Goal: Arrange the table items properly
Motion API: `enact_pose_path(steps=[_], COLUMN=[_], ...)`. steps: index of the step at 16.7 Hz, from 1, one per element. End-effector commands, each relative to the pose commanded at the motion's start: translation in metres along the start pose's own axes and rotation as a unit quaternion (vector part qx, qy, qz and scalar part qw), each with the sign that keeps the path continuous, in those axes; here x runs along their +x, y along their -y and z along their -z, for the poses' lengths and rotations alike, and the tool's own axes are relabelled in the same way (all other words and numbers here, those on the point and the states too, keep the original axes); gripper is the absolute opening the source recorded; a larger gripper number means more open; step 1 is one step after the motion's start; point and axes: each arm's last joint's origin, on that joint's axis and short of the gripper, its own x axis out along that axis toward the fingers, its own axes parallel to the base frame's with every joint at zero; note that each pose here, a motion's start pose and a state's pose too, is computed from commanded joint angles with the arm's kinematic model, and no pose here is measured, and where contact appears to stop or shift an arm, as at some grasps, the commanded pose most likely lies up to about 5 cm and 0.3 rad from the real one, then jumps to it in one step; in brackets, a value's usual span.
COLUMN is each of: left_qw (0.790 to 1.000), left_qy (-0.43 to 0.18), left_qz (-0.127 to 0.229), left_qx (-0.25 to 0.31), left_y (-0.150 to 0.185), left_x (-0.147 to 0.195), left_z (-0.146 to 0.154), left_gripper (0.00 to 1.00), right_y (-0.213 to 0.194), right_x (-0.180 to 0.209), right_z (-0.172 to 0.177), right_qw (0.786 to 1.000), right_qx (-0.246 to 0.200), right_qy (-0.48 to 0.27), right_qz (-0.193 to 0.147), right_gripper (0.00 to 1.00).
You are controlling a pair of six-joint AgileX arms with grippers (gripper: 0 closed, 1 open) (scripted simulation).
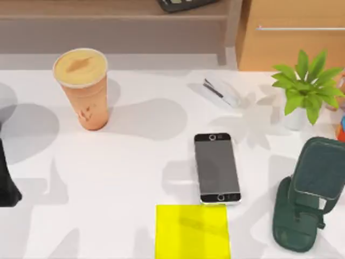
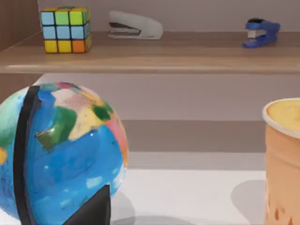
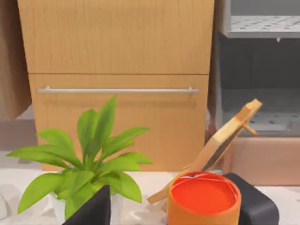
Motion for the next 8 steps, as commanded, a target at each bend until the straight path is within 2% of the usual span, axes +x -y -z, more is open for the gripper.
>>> enact_pose_path(steps=[4, 8], left_qw=[1.000, 1.000], left_qy=[0.000, 0.000], left_qz=[0.000, 0.000], left_qx=[0.000, 0.000], left_y=[0.000, 0.000], left_x=[0.000, 0.000], left_z=[0.000, 0.000], left_gripper=[1.00, 1.00], right_y=[0.001, 0.003], right_x=[0.000, 0.006], right_z=[-0.006, -0.034], right_qw=[1.000, 0.994], right_qx=[-0.008, -0.049], right_qy=[-0.014, -0.097], right_qz=[0.003, 0.011], right_gripper=[1.00, 1.00])
